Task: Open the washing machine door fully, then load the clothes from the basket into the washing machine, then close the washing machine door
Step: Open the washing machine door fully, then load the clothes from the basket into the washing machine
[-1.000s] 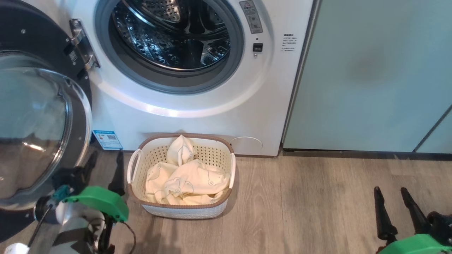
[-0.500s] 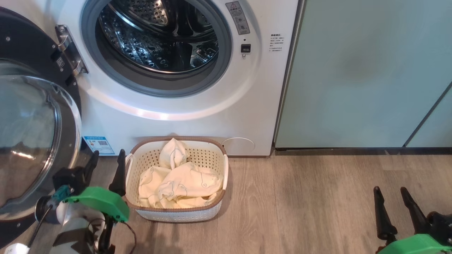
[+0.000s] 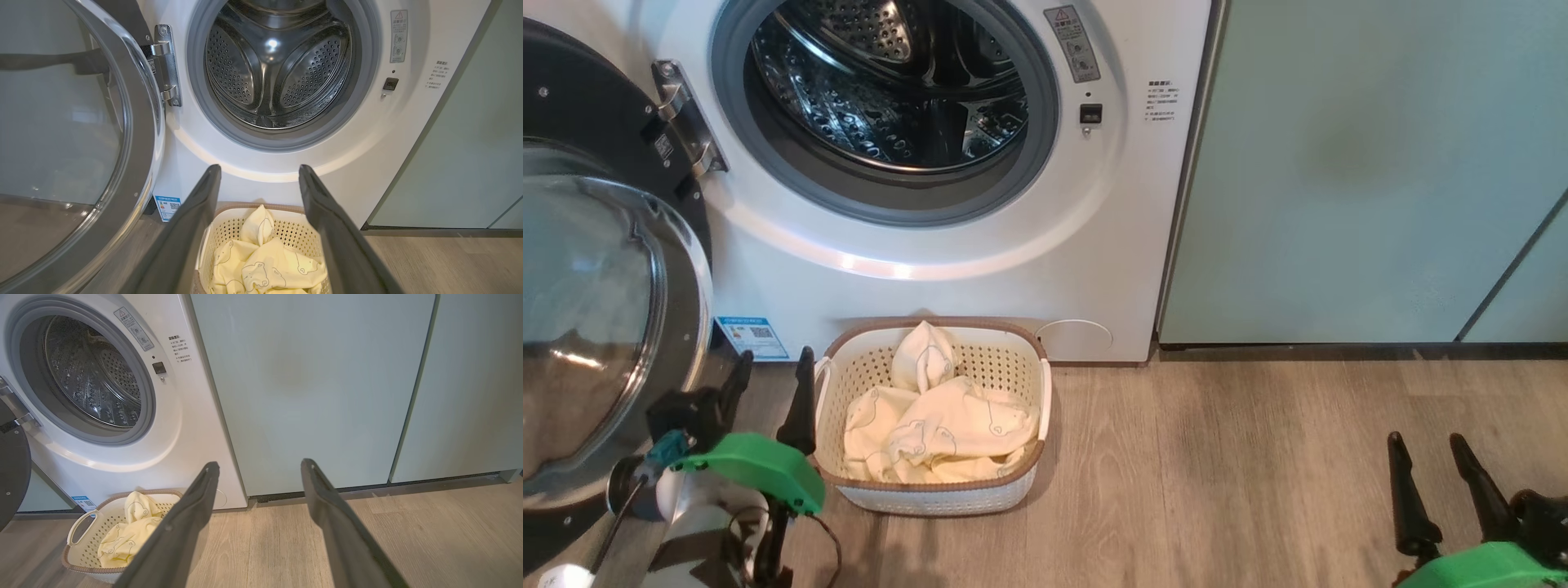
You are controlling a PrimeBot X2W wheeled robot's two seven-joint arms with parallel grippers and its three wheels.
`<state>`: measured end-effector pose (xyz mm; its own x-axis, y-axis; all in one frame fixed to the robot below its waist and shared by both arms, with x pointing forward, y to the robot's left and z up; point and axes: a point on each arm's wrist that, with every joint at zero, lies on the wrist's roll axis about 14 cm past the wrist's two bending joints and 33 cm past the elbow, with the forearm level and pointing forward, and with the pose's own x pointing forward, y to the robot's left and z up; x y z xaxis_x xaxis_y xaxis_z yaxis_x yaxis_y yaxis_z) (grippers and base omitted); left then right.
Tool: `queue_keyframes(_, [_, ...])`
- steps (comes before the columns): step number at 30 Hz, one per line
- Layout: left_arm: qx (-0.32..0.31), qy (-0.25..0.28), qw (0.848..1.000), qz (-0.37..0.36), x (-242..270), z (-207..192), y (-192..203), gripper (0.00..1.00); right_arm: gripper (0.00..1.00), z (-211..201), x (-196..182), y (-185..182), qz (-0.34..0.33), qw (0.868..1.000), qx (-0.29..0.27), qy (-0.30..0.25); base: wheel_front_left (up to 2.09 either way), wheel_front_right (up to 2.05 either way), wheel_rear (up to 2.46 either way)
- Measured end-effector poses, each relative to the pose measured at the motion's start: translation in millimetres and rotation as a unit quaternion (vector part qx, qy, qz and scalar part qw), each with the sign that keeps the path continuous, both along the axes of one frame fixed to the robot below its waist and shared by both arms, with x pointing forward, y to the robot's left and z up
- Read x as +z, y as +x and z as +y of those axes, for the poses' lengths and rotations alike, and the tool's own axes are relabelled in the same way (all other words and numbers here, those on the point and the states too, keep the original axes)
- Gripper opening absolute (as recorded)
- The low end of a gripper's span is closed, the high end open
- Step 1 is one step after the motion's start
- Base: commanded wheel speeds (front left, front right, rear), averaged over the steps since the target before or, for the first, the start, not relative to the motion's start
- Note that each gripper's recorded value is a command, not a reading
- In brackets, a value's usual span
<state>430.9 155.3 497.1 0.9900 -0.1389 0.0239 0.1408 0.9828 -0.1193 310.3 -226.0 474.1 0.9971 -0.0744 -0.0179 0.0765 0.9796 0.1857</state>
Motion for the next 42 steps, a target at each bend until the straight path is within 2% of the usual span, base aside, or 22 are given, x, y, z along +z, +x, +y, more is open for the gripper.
queue_keyframes(25, [-0.007,-0.018,1.0,0.015,-8,-4,-4,1.0,1.0,3,-1,2,0.002,1.0,0.005,0.0,0.07,-0.07,0.0])
queue_keyframes(42, [-0.022,-0.024,0.999,0.023,-12,-10,-4,1.0,1.0,3,-9,-3,0.015,1.0,0.003,0.002,1.43,-1.42,-0.01])
